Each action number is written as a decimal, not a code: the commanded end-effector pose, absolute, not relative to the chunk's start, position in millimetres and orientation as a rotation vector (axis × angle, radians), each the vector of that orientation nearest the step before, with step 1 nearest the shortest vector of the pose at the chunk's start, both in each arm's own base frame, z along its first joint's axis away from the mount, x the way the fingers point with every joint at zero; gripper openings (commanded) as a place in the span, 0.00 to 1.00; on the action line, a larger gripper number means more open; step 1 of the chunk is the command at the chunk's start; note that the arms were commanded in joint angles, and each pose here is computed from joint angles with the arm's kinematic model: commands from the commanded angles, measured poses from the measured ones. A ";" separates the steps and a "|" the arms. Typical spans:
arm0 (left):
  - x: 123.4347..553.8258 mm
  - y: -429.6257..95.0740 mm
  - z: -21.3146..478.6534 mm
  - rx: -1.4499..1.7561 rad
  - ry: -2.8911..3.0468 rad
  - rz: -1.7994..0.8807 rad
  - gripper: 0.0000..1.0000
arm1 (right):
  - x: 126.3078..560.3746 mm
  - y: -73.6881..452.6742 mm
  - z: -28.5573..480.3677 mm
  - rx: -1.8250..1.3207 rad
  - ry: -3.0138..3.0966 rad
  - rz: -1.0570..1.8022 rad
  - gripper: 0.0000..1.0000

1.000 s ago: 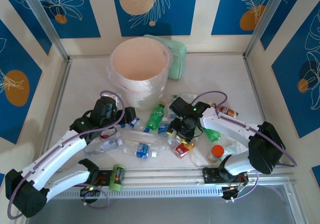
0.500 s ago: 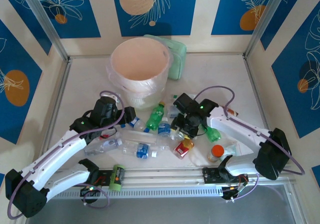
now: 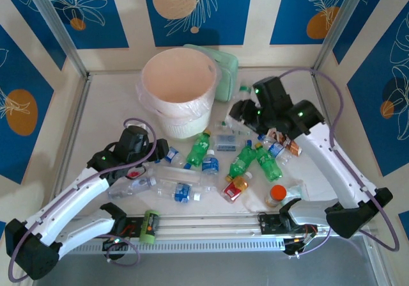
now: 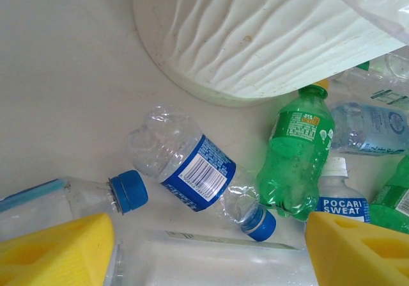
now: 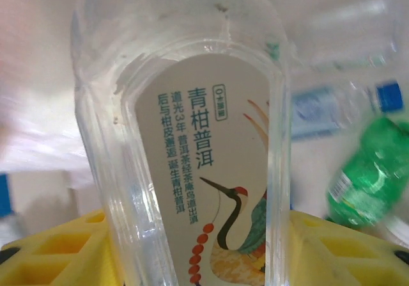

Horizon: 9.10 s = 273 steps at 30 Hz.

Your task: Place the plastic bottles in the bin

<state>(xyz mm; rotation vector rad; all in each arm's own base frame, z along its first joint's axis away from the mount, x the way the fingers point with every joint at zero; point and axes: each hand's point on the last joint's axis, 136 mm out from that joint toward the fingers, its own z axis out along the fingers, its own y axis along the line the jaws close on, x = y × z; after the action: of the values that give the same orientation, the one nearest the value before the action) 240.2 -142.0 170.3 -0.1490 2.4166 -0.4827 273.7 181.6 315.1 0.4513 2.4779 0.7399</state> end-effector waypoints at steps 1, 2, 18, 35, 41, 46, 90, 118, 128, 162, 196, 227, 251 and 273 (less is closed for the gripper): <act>238.8 -136.3 178.4 -0.181 2.414 -0.457 0.78 | 293.2 196.8 355.2 0.259 2.383 0.787 0.56; 238.0 -134.9 177.3 -0.189 2.418 -0.450 0.78 | 299.4 203.2 366.1 0.224 2.362 0.809 0.56; 229.9 -114.8 163.7 -0.316 2.455 -0.364 0.83 | 362.9 310.2 401.7 -0.106 2.326 0.965 0.56; 218.2 -92.4 145.1 -0.450 2.513 -0.293 0.88 | 382.9 313.0 382.6 -0.034 2.381 0.949 0.84; 194.5 -59.1 133.4 -0.681 2.589 -0.166 0.91 | 358.0 309.2 402.9 -0.089 2.333 0.916 0.84; 171.6 -48.7 125.9 -0.888 2.655 -0.171 0.89 | 327.5 305.3 407.4 -0.149 2.312 0.877 0.85; 122.9 -43.9 44.6 -1.763 2.519 -0.058 0.93 | 244.0 246.2 282.7 0.013 2.568 0.788 0.86; 115.9 -34.7 35.3 -1.810 2.460 -0.019 0.68 | 246.1 231.8 267.0 0.099 2.592 0.755 0.84; 122.8 -16.0 87.6 -1.679 2.379 -0.025 0.63 | 247.4 215.1 268.5 0.166 2.569 0.764 0.83; 123.5 -51.0 51.9 -1.664 2.631 -0.065 0.79 | 252.1 194.5 253.7 0.289 2.597 0.790 0.82; 123.5 -45.9 42.5 -1.623 2.633 -0.035 0.47 | 249.6 186.3 238.3 0.346 2.624 0.760 0.78; 414.8 -162.3 430.7 -0.243 2.155 -0.590 0.48 | 236.1 174.9 241.2 0.398 2.611 0.782 0.78; 424.7 -215.0 357.9 -0.124 2.366 -0.598 0.73 | 232.8 163.4 235.0 0.442 2.628 0.747 0.79; 308.8 -191.9 389.5 0.078 2.068 -0.771 0.78 | 227.7 77.2 204.0 0.791 2.678 0.479 0.83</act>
<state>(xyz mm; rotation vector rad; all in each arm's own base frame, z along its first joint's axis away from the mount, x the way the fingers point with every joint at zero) 319.5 -189.6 385.7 0.0118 2.1274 -0.7344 243.5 87.5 218.6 0.7614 2.6074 0.5238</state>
